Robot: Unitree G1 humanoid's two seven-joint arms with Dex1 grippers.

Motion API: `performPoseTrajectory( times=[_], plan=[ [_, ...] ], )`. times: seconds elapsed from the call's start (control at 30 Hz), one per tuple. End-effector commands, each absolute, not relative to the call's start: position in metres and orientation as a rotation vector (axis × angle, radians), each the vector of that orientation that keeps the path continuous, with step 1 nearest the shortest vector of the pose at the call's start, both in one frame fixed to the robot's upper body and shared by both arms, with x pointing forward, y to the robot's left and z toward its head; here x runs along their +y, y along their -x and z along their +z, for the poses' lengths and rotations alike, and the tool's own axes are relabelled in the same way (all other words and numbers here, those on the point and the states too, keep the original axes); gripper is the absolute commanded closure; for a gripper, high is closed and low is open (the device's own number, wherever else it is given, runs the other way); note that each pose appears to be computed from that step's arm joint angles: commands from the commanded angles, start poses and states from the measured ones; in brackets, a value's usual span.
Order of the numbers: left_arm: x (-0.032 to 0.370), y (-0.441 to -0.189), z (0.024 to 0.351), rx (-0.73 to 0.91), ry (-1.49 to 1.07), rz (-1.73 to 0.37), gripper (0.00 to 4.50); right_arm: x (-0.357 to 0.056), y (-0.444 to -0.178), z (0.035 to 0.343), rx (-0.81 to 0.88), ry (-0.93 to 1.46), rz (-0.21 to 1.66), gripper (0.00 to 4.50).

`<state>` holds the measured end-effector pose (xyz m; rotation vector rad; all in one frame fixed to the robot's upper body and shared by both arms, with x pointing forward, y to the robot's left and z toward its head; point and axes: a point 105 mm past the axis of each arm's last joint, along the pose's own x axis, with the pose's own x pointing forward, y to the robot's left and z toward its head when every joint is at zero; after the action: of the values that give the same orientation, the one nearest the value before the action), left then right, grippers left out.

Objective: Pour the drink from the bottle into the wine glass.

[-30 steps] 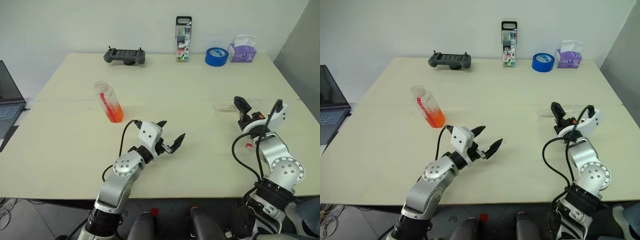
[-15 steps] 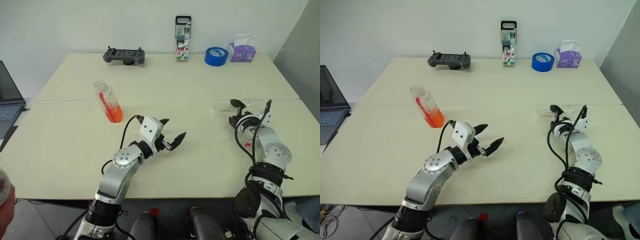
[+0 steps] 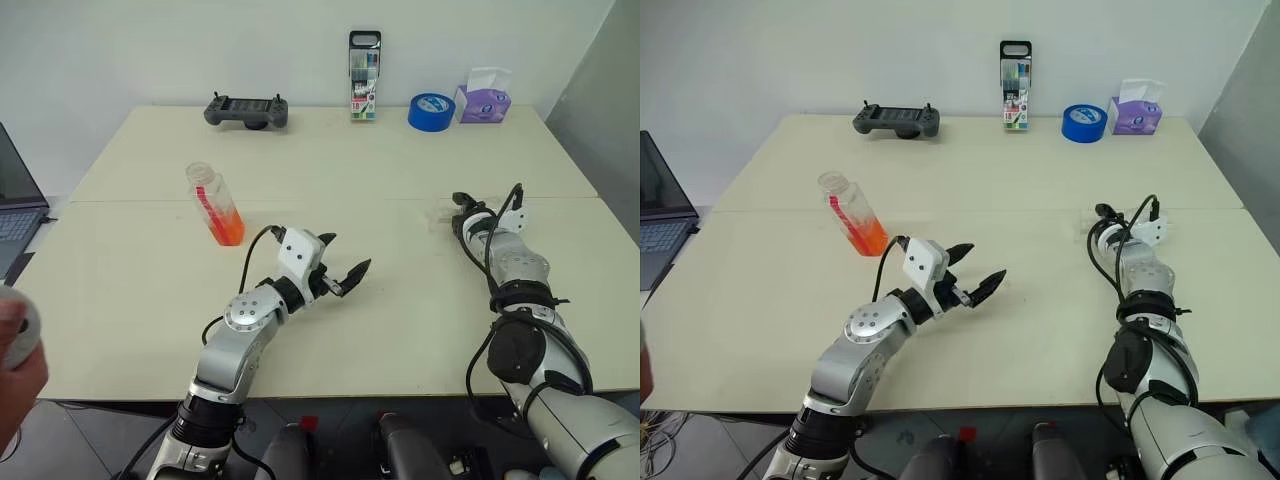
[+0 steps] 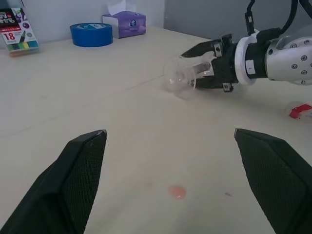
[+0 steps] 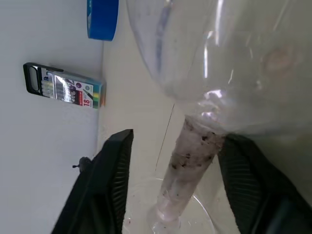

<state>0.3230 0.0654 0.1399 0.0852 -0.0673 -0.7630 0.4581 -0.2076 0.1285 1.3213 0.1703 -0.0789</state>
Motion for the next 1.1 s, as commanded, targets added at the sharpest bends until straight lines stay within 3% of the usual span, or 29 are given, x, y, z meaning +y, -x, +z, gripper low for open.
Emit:
performPoseTrajectory(
  times=[0.03, 0.17, 0.37, 0.5, 0.6, 0.77, 1.1],
  plan=[
    [0.066, -0.323, 0.147, -0.096, -0.083, -0.755, 0.00, -0.199, -0.457, 0.156, 0.121, -1.270, 0.003, 3.13],
    [0.067, -0.320, 0.146, -0.092, -0.081, -0.756, 0.00, -0.164, -0.442, 0.195, 0.047, -1.091, 0.188, 4.37],
    [0.081, -0.316, 0.153, -0.106, -0.086, -0.734, 0.00, -0.083, -0.415, 0.241, -0.141, -0.396, 0.456, 4.36],
    [0.096, -0.308, 0.160, -0.114, -0.099, -0.694, 0.00, -0.041, -0.417, 0.234, -0.253, -0.012, 0.533, 4.36],
    [0.106, -0.297, 0.166, -0.106, -0.102, -0.691, 0.00, -0.020, -0.418, 0.220, -0.293, 0.123, 0.603, 4.36],
    [0.115, -0.279, 0.169, -0.080, -0.098, -0.682, 0.00, -0.005, -0.411, 0.202, -0.333, 0.185, 0.720, 4.36],
    [0.118, -0.271, 0.155, -0.030, -0.024, -0.603, 0.00, 0.015, -0.393, 0.169, -0.289, 0.221, 0.855, 4.36]
  ],
)
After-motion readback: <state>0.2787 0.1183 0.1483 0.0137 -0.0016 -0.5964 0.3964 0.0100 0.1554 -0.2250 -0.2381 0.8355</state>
